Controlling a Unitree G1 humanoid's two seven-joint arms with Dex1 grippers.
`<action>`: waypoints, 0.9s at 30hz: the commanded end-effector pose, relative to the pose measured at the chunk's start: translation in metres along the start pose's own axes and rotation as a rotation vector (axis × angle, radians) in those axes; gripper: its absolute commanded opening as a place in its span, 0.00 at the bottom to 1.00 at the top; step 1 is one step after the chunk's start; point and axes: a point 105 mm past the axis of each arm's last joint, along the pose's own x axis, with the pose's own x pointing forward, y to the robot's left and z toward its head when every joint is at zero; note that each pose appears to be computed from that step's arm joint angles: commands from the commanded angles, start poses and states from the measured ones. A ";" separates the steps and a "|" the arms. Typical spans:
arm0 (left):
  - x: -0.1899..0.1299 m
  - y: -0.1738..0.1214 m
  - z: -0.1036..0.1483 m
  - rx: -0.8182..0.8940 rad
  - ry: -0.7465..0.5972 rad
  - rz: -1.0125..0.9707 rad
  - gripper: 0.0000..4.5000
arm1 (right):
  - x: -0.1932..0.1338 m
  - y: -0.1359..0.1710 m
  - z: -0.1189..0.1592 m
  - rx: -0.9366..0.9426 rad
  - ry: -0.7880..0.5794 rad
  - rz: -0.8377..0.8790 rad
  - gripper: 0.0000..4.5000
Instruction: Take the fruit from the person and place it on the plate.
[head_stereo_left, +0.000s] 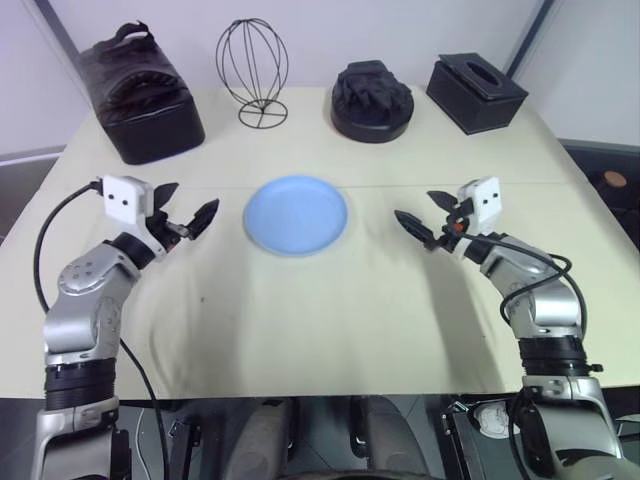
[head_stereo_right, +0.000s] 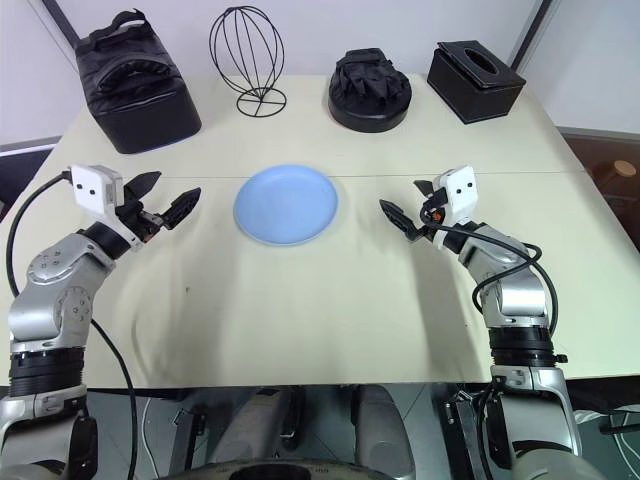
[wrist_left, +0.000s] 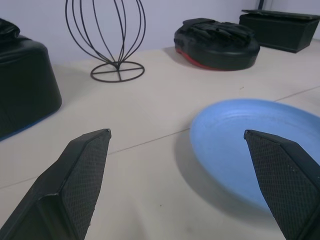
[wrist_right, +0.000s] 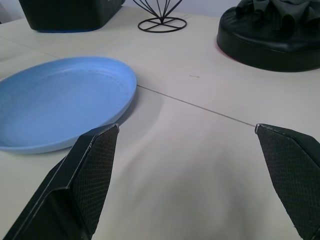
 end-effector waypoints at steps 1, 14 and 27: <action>-0.003 0.006 0.015 0.029 -0.050 0.014 0.99 | 0.000 -0.001 0.016 -0.032 -0.052 -0.004 1.00; -0.007 0.012 0.016 0.056 -0.057 0.052 0.99 | 0.003 0.002 0.016 -0.030 -0.052 0.002 1.00; -0.006 0.011 0.014 0.055 -0.060 0.053 0.99 | 0.004 0.001 0.018 -0.036 -0.052 0.005 1.00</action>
